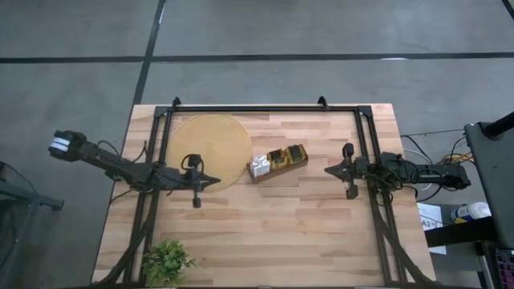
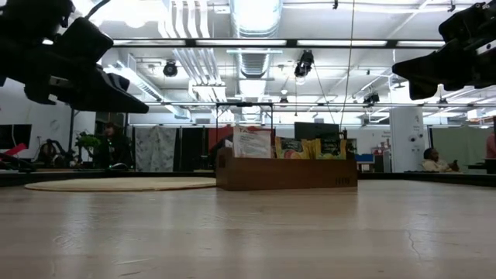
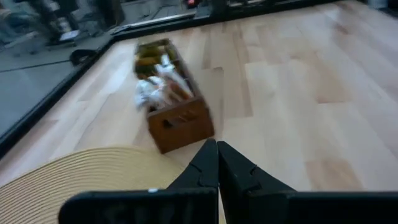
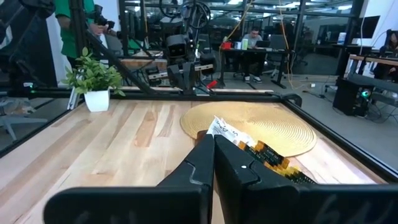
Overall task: Pick & Place Tea
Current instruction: Return to Home Position
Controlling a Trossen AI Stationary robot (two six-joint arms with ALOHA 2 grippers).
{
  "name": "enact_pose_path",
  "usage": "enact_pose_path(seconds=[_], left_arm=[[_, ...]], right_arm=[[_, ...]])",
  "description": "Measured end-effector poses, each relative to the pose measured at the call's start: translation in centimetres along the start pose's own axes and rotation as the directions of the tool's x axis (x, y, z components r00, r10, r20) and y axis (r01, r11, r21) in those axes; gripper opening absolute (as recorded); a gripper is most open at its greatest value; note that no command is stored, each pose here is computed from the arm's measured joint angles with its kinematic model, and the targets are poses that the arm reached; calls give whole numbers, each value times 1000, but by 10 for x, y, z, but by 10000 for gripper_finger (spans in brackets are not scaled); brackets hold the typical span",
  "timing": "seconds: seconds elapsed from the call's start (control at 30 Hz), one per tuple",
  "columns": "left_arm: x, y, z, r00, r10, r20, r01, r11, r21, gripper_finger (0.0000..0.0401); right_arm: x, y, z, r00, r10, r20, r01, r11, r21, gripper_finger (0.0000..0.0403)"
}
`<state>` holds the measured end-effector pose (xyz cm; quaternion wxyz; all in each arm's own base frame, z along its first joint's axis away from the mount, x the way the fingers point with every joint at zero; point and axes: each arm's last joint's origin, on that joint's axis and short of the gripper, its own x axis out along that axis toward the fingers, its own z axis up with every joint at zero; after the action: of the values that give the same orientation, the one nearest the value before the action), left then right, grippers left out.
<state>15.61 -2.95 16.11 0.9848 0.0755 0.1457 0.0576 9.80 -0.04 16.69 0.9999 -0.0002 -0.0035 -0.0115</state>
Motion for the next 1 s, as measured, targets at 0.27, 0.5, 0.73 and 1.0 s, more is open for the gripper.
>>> enact_pose_path(seconds=[0.27, 0.5, 0.73, 1.0], left_arm=[[-8, -6, -13, 907, -419, 41, 419, 908, 22, 0], [-17, -3, -21, 890, -437, 131, 442, 897, -8, 0], [-23, 2, -14, 894, -398, 206, 408, 913, -5, 0], [-27, 6, -12, 902, -366, 230, 386, 922, -45, 0]], right_arm=[[0, 0, 0, 1000, 0, 0, 0, 1000, 0, 9], [0, 0, 0, 1000, 0, -1, 0, 1000, 0, 9], [0, 0, 0, 1000, 0, -1, 0, 1000, 0, 9], [0, 0, 0, 1000, 0, 0, 0, 1000, 0, 9]])
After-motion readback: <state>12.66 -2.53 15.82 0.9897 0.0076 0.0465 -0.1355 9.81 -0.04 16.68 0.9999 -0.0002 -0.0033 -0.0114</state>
